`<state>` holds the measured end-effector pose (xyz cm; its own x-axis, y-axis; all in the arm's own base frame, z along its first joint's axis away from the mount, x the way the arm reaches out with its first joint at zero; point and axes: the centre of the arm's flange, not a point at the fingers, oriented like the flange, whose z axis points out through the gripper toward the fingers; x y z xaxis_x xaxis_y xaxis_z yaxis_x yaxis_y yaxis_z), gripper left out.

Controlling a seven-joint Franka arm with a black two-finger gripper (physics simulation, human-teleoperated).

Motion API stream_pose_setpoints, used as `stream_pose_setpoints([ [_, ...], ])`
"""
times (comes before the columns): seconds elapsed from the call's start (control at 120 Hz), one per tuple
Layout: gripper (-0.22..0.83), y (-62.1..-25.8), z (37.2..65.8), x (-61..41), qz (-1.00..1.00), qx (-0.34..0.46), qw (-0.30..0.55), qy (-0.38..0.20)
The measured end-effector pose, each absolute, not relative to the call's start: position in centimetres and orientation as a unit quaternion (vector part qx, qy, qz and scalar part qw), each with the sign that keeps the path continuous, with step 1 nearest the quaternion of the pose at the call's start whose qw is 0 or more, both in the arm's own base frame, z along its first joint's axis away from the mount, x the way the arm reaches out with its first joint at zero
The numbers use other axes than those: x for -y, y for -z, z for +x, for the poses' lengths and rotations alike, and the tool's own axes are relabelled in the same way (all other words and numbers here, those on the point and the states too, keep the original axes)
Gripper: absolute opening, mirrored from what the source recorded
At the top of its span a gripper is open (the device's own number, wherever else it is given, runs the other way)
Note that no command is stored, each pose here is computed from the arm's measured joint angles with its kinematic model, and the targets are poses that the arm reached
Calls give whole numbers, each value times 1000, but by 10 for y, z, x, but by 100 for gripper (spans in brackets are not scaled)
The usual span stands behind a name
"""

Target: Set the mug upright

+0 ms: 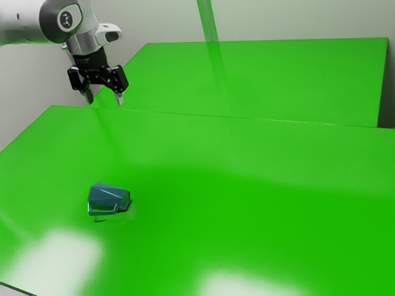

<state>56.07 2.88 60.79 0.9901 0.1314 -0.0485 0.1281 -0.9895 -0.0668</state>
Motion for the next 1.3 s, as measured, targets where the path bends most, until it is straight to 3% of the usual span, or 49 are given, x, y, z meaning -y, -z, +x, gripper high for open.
stream_pose_setpoints([
  [0.375,60,-610,559,-26,-997,63,31,-27],
  [0.775,60,-607,552,-93,-993,115,18,-28],
  [1.033,60,-601,542,-146,-988,146,-44,-19],
  [1.3,60,-562,530,-201,-980,169,-107,-5],
])
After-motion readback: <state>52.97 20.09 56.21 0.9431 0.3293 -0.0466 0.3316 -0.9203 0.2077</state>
